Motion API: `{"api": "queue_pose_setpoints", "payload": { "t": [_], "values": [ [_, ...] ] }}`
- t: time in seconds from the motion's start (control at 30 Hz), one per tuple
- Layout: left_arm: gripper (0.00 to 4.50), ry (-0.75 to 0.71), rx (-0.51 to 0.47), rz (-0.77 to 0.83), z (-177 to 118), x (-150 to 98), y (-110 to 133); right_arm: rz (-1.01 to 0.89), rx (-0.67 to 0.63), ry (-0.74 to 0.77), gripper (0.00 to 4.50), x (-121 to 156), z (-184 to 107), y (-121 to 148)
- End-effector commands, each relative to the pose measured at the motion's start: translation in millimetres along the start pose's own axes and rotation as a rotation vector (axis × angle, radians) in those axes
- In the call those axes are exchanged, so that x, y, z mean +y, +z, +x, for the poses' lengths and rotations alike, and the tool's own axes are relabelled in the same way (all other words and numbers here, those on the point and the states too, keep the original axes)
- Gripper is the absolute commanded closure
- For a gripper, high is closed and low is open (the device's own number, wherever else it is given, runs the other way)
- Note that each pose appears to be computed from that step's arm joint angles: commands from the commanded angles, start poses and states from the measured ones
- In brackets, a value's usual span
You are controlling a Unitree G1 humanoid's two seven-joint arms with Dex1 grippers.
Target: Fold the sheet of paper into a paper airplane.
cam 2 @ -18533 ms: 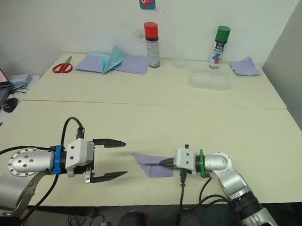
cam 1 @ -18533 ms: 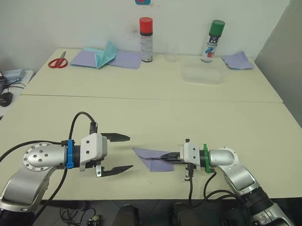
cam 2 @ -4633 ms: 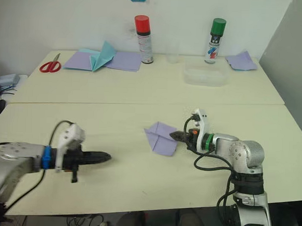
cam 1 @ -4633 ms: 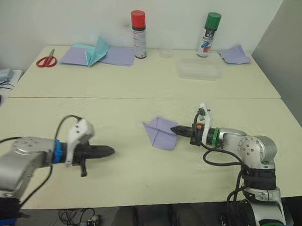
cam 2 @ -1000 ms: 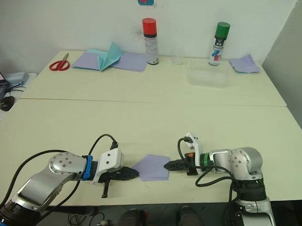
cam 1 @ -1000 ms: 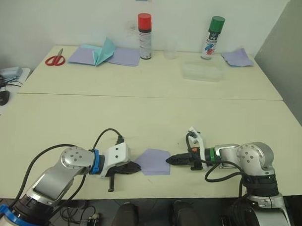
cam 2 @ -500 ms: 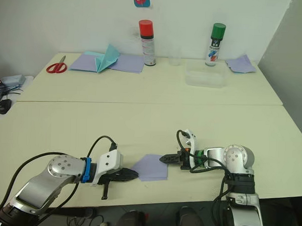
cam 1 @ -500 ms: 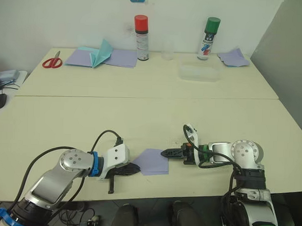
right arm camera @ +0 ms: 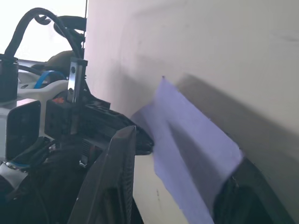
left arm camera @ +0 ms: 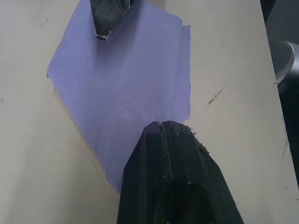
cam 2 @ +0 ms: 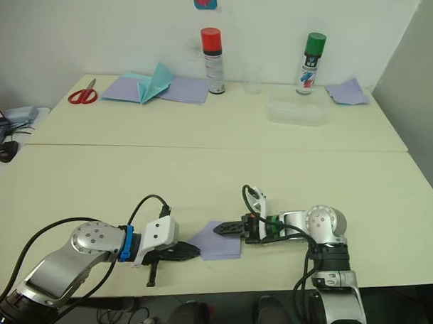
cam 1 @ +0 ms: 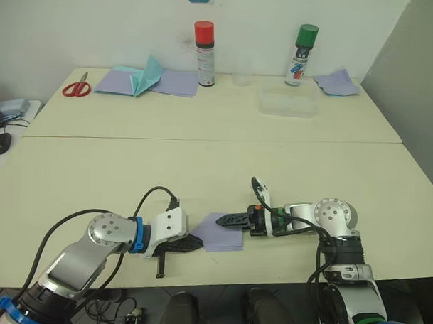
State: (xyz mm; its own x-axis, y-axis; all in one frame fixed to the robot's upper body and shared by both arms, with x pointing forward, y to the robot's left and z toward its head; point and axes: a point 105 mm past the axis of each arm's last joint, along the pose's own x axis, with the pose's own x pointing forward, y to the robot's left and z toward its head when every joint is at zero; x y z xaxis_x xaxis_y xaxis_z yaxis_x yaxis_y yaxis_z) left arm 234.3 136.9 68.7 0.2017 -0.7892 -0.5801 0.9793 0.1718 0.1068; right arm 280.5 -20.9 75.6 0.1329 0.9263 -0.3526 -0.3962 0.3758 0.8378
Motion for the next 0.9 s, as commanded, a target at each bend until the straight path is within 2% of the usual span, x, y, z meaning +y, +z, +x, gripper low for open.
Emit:
{"api": "queue_pose_setpoints", "payload": {
  "t": [0.03, 0.37, 0.43, 0.57, 0.77, 0.9],
  "values": [
    [4.5, -0.039, 0.034, -0.03, 8, -8, -10, -0.036, -0.021, 0.038, 2.5, 9, 6, 6],
    [4.5, -0.048, 0.037, -0.032, 8, -9, -12, -0.075, -0.071, 0.037, 2.5, 7, 7, 12],
    [4.5, -0.05, 0.039, -0.034, 8, -9, -12, -0.092, -0.058, 0.039, 3.05, 7, 5, 8],
    [4.5, -0.052, 0.042, -0.037, 8, -10, -13, -0.132, -0.047, 0.037, 4.43, 8, 4, 3],
    [4.5, -0.054, 0.05, -0.044, 7, -12, -17, -0.251, -0.046, 0.028, 4.47, 10, 8, 0],
    [4.5, -0.058, 0.053, -0.049, 6, -13, -19, -0.488, -0.049, 0.075, 4.47, 21, 8, -1]
  ]
}}
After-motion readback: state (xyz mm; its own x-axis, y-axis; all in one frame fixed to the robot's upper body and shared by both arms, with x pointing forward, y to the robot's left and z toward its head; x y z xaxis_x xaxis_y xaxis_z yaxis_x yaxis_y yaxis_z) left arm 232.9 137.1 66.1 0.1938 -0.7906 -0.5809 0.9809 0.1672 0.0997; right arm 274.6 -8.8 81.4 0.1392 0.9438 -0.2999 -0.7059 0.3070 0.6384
